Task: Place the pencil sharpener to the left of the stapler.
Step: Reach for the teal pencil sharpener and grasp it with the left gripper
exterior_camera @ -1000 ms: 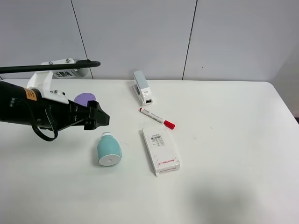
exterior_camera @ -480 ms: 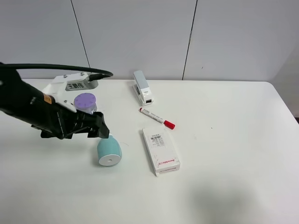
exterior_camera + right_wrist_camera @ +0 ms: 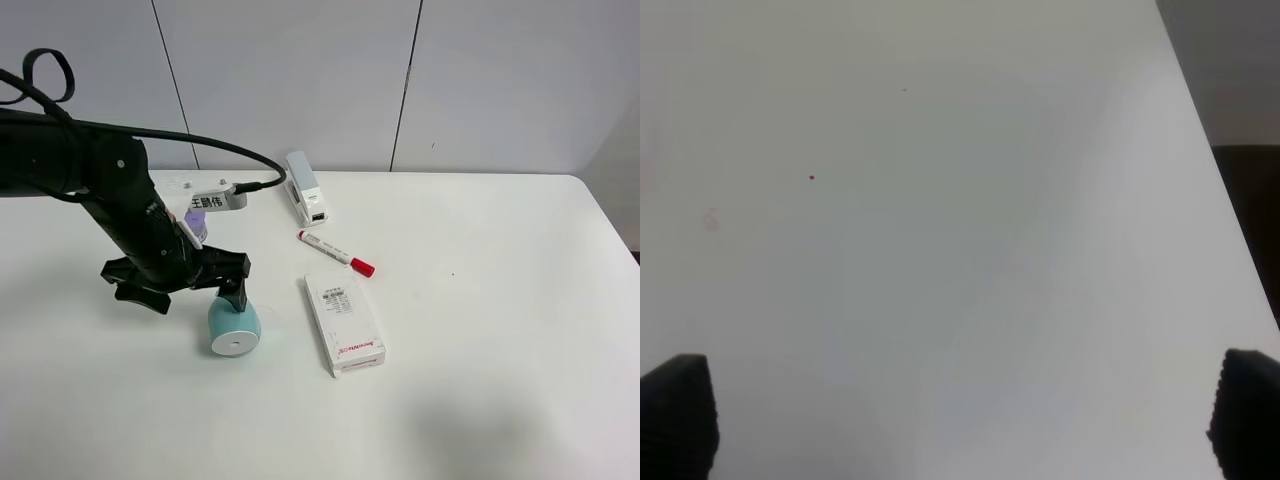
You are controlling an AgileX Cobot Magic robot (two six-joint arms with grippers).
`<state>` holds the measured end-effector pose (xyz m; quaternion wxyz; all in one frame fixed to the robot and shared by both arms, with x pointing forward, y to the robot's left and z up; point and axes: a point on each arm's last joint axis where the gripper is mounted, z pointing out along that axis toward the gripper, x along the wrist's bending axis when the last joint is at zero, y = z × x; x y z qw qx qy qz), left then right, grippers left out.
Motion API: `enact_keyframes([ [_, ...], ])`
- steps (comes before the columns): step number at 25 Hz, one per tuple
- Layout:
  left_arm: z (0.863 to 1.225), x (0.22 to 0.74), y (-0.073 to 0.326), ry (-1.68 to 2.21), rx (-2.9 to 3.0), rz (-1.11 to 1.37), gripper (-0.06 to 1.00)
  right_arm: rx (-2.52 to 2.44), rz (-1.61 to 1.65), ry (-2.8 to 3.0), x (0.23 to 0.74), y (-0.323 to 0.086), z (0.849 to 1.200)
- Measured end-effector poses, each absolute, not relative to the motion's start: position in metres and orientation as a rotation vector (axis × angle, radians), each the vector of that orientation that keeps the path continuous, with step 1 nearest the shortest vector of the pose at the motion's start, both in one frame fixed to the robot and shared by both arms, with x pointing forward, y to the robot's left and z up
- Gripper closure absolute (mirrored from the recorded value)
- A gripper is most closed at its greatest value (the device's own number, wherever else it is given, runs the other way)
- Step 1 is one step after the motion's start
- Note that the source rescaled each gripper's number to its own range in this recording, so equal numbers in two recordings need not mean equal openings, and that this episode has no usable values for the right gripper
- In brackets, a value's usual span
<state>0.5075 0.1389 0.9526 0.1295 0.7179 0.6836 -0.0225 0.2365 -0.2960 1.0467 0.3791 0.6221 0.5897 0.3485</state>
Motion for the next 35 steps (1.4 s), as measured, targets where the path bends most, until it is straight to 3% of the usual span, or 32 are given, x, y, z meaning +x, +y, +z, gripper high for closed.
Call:
enact_keyframes([
  [3,0.952,0.510,0.137,1.983,2.056,-0.053,0.27,1.589,0.890,1.507,0.236,-0.296,1.047],
  [8,0.954,0.507,0.118,1.904,2.012,-0.057,0.28,1.589,0.890,1.507,0.236,-0.296,1.047],
  [10,0.955,0.504,0.108,1.863,1.990,-0.077,0.25,1.589,0.890,1.507,0.236,-0.296,1.047],
  [13,0.956,0.500,0.102,1.800,2.032,-0.079,0.07,1.589,0.890,1.507,0.236,-0.296,1.047],
  [16,0.956,0.500,0.102,1.775,2.059,-0.076,-0.02,1.589,0.890,1.507,0.236,-0.296,1.047],
  [35,0.952,0.503,0.124,1.963,2.043,-0.132,-0.03,1.589,0.890,1.507,0.236,-0.296,1.047],
])
